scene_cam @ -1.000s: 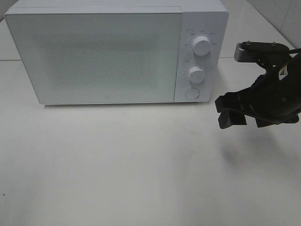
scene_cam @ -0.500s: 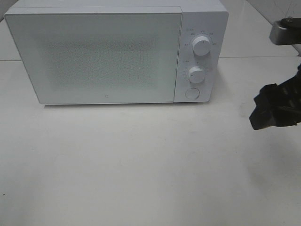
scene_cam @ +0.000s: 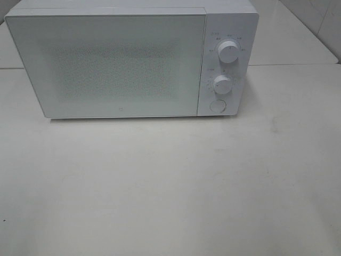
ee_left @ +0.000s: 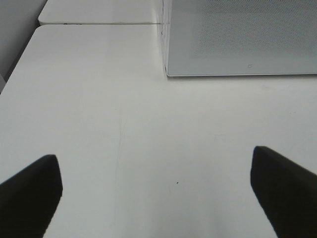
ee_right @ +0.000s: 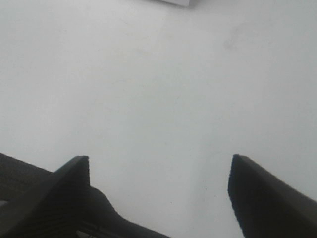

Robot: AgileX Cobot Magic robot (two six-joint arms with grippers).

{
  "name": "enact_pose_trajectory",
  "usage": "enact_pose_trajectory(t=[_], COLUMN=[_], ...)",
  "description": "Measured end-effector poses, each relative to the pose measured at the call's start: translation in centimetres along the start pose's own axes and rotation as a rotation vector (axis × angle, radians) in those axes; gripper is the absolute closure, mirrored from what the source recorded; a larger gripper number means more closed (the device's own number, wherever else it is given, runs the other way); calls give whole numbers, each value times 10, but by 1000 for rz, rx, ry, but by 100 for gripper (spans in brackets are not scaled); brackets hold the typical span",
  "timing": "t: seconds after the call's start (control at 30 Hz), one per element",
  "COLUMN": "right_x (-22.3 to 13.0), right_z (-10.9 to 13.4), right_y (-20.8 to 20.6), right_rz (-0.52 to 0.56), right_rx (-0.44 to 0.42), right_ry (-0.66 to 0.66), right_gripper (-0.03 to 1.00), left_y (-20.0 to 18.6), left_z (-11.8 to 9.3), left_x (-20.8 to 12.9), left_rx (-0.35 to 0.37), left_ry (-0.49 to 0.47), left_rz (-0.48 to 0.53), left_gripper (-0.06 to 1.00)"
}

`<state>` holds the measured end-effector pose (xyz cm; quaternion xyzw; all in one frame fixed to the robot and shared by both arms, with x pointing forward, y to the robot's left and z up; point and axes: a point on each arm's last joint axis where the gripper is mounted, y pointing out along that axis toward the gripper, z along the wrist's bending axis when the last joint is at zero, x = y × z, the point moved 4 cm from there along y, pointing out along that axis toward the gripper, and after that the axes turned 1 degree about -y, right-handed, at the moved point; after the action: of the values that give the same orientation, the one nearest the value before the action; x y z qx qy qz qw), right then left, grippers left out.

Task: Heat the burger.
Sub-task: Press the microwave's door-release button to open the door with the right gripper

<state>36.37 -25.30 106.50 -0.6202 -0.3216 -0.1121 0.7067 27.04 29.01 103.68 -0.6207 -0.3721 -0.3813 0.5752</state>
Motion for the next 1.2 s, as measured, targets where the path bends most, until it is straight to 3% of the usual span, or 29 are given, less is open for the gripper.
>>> enact_pose_trajectory(t=[0.03, 0.13, 0.2, 0.6, 0.8, 1.03, 1.2], right_x=[-6, -9, -30, -94, -98, -107, -112], right_z=[0, 0, -3, -14, -17, -22, -21], right_y=[-14, -20, -31, -18, -22, -32, -36], right_rz=[-54, -83, -147, -218, -258, -340, -384], right_rx=[2, 3, -11, -83, -122, -246, -258], right_ry=[0, -1, -7, -32, 4, 123, 132], right_gripper=[22, 22, 22, 22, 22, 22, 22], left_y=[0, 0, 0, 0, 0, 0, 0], left_z=[0, 0, 0, 0, 0, 0, 0], left_x=[0, 0, 0, 0, 0, 0, 0], left_rx=[0, 0, 0, 0, 0, 0, 0], left_ry=[0, 0, 0, 0, 0, 0, 0], left_rz=[0, 0, 0, 0, 0, 0, 0], left_gripper=[-3, -3, -3, -3, -3, -3, -3])
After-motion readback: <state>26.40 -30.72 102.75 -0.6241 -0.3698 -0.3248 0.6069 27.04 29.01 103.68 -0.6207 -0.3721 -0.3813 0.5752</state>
